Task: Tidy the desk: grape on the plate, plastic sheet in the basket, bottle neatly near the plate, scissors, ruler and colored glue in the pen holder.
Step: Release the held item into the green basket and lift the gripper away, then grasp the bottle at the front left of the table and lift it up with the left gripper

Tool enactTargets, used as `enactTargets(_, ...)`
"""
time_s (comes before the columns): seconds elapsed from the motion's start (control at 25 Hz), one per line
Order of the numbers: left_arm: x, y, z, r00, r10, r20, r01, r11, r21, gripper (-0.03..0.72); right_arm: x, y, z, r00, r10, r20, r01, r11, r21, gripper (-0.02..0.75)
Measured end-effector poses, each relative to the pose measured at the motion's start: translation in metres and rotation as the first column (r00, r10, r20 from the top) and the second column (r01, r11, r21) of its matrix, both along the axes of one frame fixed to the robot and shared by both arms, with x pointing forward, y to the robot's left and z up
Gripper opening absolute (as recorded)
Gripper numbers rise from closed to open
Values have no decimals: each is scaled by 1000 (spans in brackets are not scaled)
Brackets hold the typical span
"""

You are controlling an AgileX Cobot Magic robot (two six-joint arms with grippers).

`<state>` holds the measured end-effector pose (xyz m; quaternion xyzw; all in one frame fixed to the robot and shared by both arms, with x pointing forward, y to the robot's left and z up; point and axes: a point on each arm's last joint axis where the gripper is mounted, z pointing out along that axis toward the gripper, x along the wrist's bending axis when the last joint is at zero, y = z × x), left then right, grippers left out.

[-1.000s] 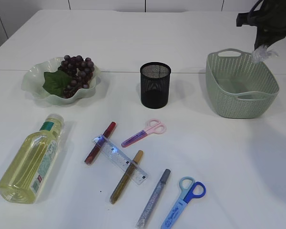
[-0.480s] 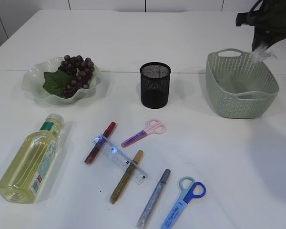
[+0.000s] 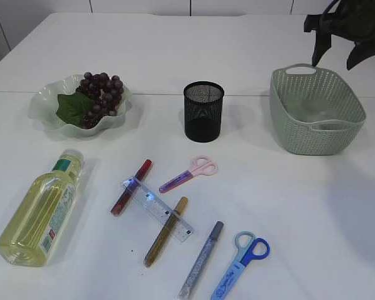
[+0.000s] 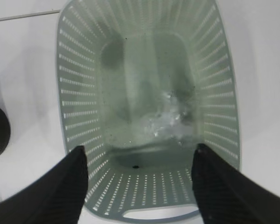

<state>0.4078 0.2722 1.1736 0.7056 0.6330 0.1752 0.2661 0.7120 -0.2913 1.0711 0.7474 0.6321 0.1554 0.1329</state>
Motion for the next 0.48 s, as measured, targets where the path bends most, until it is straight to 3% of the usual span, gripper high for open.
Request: enactTargets(0.48,-3,-3,-2,999,-31,-41,30,999,-26,390,0,0,0,1000,0,0,0,1000,0,549)
